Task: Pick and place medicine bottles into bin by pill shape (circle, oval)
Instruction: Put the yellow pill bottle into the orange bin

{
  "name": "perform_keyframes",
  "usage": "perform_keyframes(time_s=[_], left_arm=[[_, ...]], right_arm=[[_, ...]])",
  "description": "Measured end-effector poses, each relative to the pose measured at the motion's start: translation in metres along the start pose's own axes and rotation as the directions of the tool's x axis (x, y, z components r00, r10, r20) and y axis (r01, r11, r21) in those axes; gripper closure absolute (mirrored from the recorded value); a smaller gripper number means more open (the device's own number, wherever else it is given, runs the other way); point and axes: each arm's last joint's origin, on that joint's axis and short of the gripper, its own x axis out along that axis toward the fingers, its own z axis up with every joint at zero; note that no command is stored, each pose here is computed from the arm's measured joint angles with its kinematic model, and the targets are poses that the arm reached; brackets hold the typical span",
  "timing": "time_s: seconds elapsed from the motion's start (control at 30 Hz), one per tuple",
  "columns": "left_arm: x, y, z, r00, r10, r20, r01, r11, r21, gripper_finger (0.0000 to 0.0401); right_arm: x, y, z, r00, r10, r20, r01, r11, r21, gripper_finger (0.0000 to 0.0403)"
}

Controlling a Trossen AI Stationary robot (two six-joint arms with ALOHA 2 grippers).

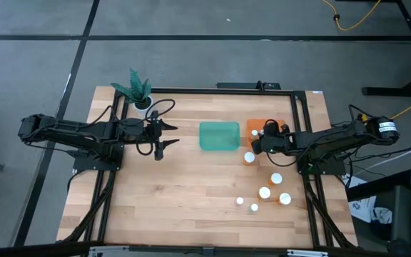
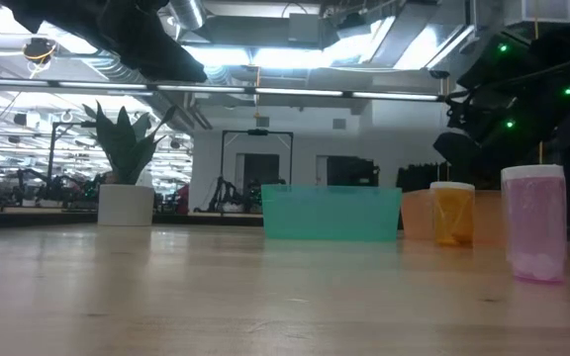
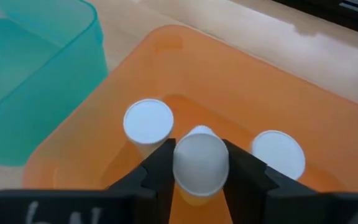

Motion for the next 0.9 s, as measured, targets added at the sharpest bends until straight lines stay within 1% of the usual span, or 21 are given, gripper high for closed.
perform_keyframes(time_s=[0.1,0.2,0.43,0.7,0.83,0.9], left_arm=[[0.0000,0.0000,0.0000,1.000,0.000,0.000,0.000,1.000,0.000,0.0187],[0.0001,0.0000,0.0000,1.000,0.000,0.000,0.000,1.000,0.000,0.0187],[0.0000,0.0001,0.0000,1.000,0.000,0.000,0.000,1.000,0.000,0.0187],[0.0000,0.0001,0.0000,1.000,0.000,0.000,0.000,1.000,0.000,0.0187],[0.0000,0.0000,0.0000,1.000,0.000,0.000,0.000,1.000,0.000,0.0187],[0.0000,0.0001,0.0000,1.000,0.000,0.000,0.000,1.000,0.000,0.0187]], right_arm=[[0.0000,0.0000,0.0000,1.000,0.000,0.000,0.000,1.000,0.000,0.0275],[0.0000,0.0000,0.0000,1.000,0.001,-0.001,-0.001,1.000,0.000,0.0271],[-0.0001,0.0008,-0.0009,0.999,0.029,-0.031,-0.029,1.000,-0.001,0.0270],[-0.0007,0.0012,0.0001,0.999,0.028,-0.036,-0.028,1.000,-0.007,0.0269],[-0.0025,0.0037,0.0043,0.999,0.032,-0.030,-0.033,0.999,-0.025,0.0269],[-0.0032,0.0041,0.0064,1.000,0.018,-0.011,-0.019,1.000,-0.025,0.0269]])
